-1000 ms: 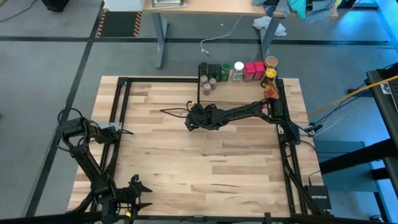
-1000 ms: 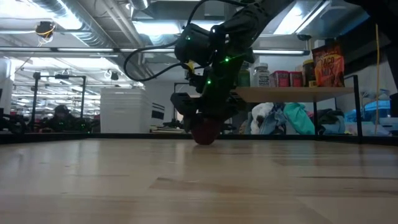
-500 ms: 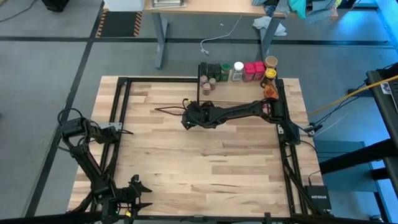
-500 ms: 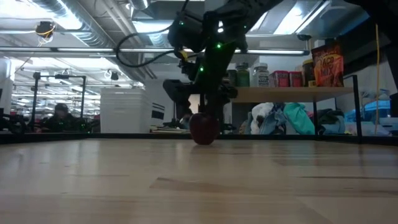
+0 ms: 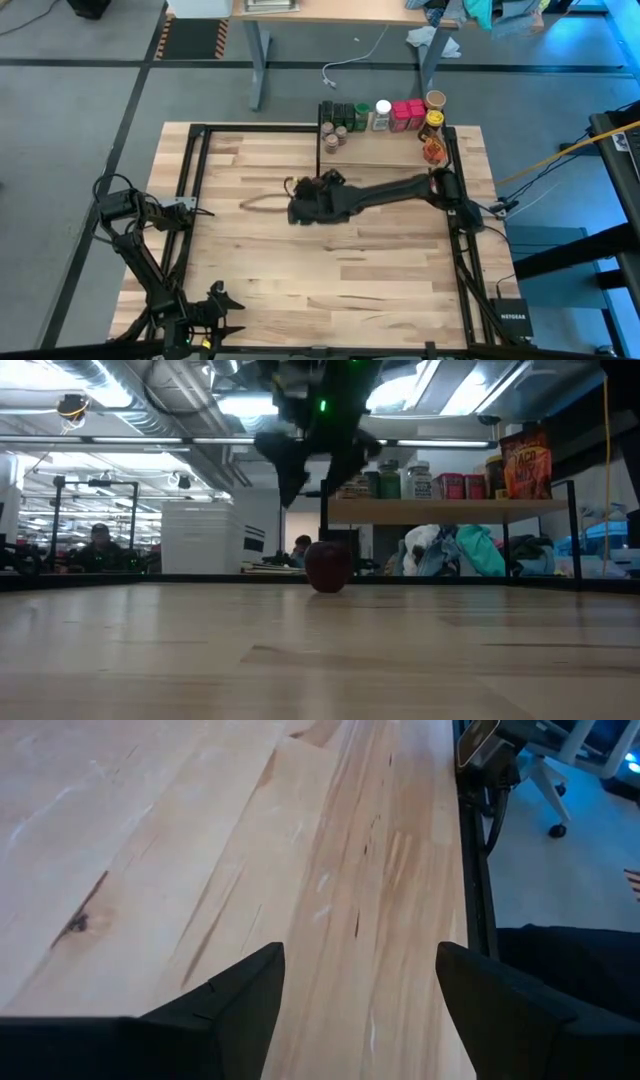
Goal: Shelf spices
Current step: Return to Home Position
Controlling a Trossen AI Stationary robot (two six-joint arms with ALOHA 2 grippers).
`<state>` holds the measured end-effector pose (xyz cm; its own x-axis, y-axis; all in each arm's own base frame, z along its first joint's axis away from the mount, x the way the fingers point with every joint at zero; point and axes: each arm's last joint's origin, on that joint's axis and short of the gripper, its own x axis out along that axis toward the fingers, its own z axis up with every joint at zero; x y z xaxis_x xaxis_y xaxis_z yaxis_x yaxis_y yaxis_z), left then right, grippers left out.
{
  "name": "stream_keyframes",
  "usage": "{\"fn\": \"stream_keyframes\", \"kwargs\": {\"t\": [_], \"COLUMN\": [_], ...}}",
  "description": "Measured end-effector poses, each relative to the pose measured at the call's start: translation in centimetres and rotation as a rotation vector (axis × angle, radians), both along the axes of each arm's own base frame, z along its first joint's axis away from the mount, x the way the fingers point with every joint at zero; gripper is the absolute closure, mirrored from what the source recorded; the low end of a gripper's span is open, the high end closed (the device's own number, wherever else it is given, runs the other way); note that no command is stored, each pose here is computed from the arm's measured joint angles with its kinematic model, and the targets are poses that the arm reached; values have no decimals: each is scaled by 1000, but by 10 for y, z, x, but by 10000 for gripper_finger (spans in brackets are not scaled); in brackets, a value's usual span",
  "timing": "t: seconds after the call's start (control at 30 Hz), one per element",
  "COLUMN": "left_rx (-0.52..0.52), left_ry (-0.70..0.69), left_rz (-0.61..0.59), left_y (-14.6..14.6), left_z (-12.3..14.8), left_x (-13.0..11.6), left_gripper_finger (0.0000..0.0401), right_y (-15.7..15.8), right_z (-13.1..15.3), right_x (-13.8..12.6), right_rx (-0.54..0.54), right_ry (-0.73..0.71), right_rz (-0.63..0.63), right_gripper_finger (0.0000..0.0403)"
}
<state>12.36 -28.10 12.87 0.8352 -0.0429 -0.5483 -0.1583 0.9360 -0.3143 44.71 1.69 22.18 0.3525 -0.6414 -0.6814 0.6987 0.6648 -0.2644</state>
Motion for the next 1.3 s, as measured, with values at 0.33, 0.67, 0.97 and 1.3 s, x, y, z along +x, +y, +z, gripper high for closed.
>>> {"fn": "stream_keyframes", "kwargs": {"t": [0.33,0.67,0.97,1.3], "left_rx": [-8,9,159,339], "left_ry": [-9,-15,23,38], "left_rz": [-9,49,52,-16], "left_y": [-2,14,58,108], "left_z": [1,19,60,98], "left_x": [1,13,40,63], "left_gripper_finger": [146,146,146,146], "right_y": [132,181,139,70], "right_z": [55,77,35,2], "right_x": [-47,-167,-206,-187], "right_rx": [-82,-292,31,317], "right_ry": [108,-44,-259,-729], "right_rz": [337,210,264,739], "right_gripper_finger": [20,20,20,20]}}
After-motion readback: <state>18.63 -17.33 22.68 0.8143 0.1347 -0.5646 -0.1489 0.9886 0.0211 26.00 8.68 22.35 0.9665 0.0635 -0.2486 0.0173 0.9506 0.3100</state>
